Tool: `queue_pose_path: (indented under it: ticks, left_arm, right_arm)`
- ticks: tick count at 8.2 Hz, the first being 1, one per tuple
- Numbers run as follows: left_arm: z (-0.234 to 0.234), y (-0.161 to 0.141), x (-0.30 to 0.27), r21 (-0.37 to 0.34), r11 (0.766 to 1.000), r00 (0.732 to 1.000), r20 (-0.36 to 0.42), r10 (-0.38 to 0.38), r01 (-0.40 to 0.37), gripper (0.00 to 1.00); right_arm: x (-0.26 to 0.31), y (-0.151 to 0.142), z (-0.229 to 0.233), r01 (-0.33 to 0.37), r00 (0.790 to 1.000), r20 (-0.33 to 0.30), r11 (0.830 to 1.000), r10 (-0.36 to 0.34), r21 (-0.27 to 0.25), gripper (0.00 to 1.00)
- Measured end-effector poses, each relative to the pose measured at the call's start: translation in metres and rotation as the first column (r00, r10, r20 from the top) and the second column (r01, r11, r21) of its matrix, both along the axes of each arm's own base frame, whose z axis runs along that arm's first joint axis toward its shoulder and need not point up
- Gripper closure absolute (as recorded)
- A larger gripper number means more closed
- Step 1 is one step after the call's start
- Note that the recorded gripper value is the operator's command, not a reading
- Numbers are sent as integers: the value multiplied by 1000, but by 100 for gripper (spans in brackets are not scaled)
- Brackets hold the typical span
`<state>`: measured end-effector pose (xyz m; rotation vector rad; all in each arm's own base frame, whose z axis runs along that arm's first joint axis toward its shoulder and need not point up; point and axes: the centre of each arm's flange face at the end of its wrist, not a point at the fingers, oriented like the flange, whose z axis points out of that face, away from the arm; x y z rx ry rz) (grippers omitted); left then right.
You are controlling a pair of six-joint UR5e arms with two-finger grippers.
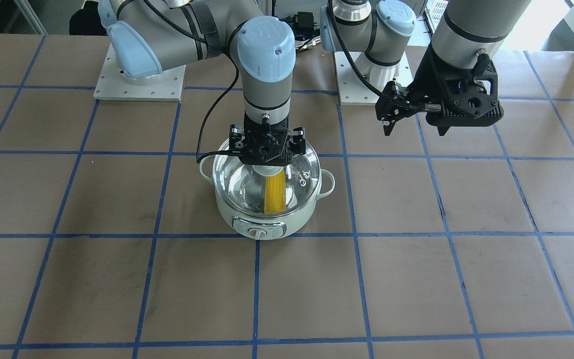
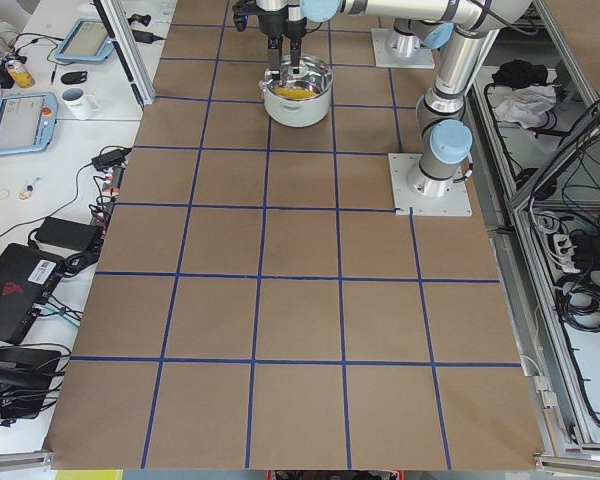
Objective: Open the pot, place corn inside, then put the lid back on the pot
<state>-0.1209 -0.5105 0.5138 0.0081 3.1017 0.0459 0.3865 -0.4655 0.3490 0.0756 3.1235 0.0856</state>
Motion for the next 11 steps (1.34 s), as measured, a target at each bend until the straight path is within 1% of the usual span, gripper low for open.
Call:
queue_pose_path:
  ticks: [2,3,5,6,7,8,9,11]
  left_arm:
    - [2,1,-1,-3,1000,1000,-5,-2,2,0]
    - [2,2,-1,-3,1000,1000,-5,-3,3,0]
    - [0,2,-1,1,1000,1000,-6,-5,5,0]
    - [-2,2,-1,4,1000,1000,-6,-5,5,0]
    - [-4,2,-1,9,1000,1000,-6,-6,6,0]
    - [-6,2,-2,15,1000,1000,-6,-6,6,0]
    - [-10,1,-2,21,1000,1000,-6,-6,6,0]
    - [-12,0,-1,25,1000,1000,-6,-6,6,0]
  right_arm:
    - [-1,-1,0,1,1000,-4,1000,-1,-4,0]
    - [-4,-2,5,2,1000,-13,1000,-2,-17,0]
    - [-26,-1,42,26,999,-20,997,-27,-72,0]
    - [-48,0,67,53,998,-14,995,-55,-88,0]
    - [-78,3,92,63,998,-19,994,-65,-86,0]
    - [-112,7,116,56,998,-24,995,-58,-81,0]
    - [-148,14,139,65,998,-23,995,-67,-77,0]
    - [-198,21,165,52,999,-7,996,-52,-70,0]
